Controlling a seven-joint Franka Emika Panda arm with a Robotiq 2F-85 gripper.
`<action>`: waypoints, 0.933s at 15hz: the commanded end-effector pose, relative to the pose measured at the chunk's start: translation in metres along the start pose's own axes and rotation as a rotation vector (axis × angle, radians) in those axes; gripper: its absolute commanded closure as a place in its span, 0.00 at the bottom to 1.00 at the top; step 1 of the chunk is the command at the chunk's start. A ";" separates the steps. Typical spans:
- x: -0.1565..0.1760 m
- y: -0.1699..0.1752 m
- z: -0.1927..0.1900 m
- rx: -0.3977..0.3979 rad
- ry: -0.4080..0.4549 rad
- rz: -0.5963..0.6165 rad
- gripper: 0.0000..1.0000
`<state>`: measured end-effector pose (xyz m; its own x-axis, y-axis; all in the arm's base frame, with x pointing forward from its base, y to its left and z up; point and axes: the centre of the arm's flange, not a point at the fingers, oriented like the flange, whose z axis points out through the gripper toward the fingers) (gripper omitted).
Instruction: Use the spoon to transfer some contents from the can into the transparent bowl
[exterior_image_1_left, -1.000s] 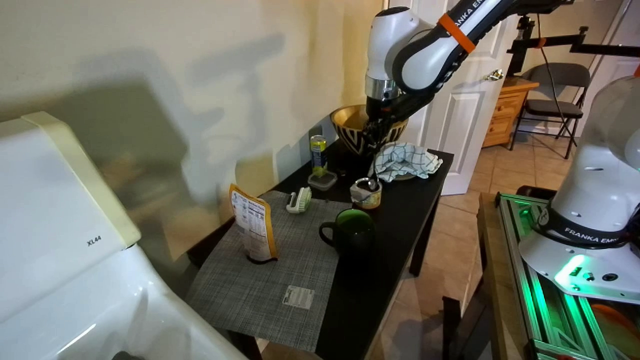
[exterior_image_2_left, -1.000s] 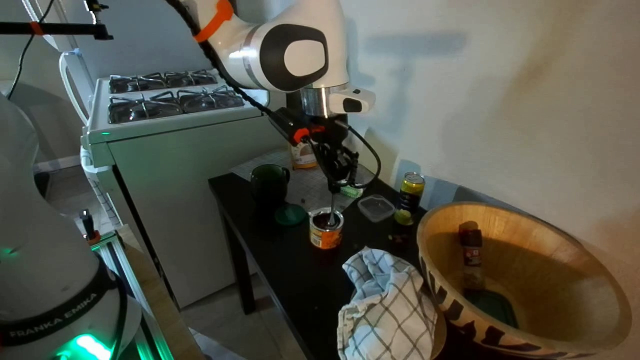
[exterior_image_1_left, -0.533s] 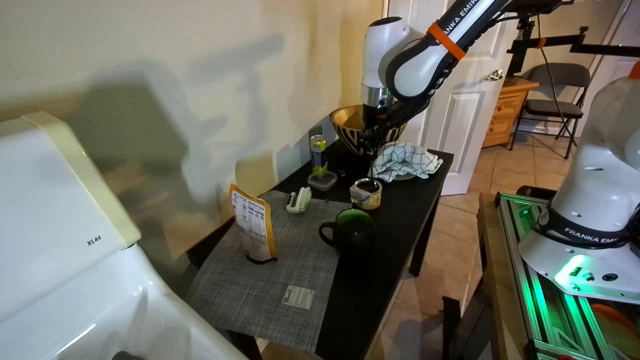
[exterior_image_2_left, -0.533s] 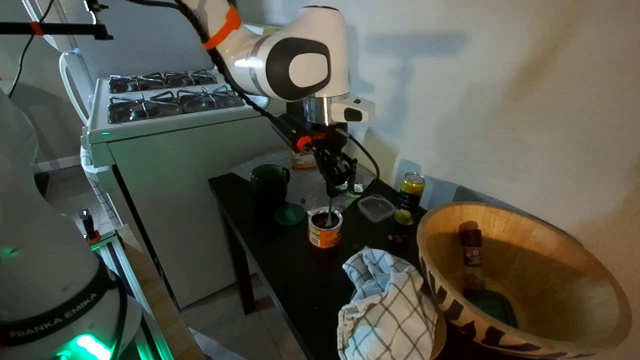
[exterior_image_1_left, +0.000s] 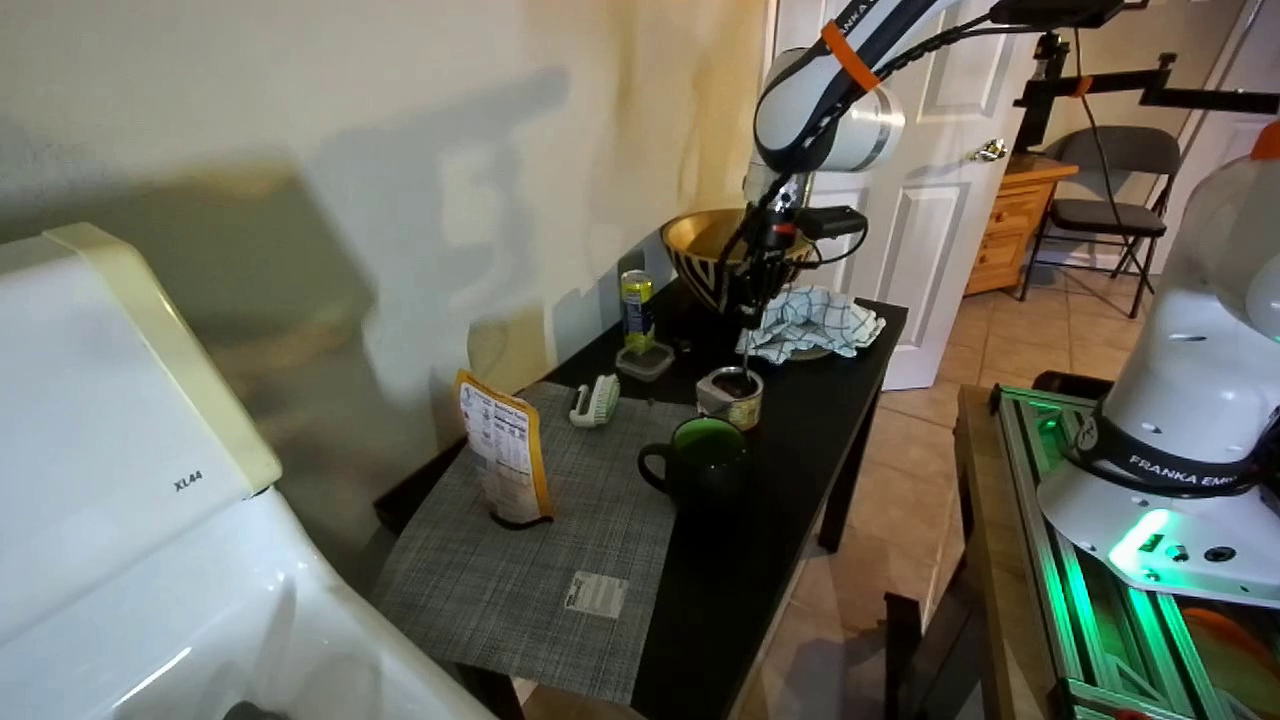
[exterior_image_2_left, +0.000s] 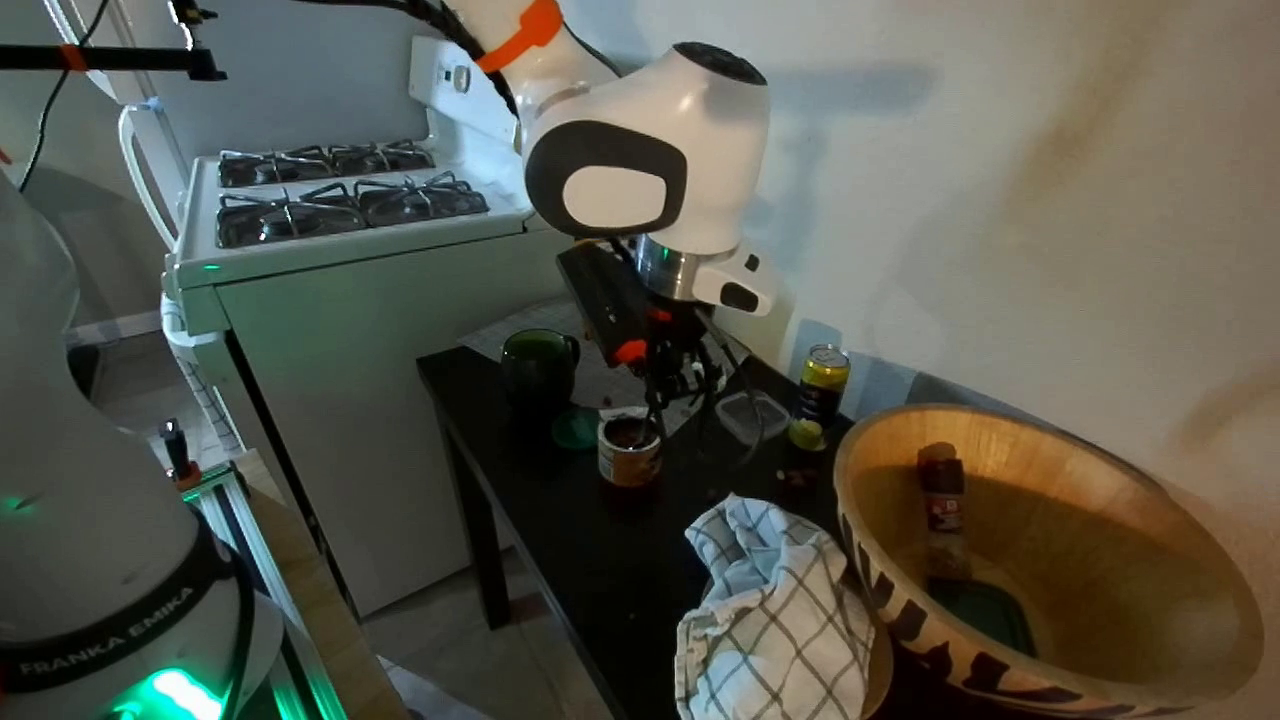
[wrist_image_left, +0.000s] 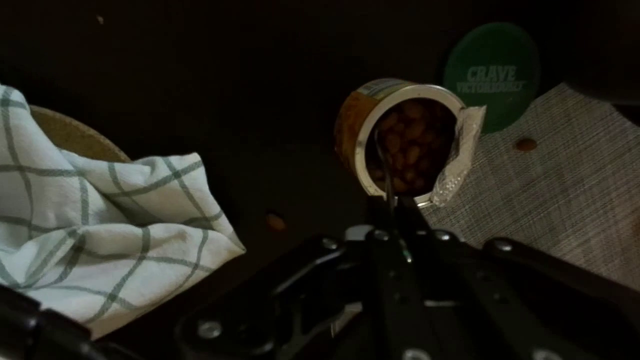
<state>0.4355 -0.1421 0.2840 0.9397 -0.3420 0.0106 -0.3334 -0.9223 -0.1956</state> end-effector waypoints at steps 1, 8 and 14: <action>-0.003 0.047 0.006 0.079 -0.078 -0.008 0.98; -0.016 0.082 0.011 0.162 0.010 0.026 0.98; -0.025 0.078 0.024 0.209 0.059 0.020 0.98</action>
<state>0.3943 -0.2071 0.2611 0.9293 -0.3677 0.0336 -0.3308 -0.8695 -0.3670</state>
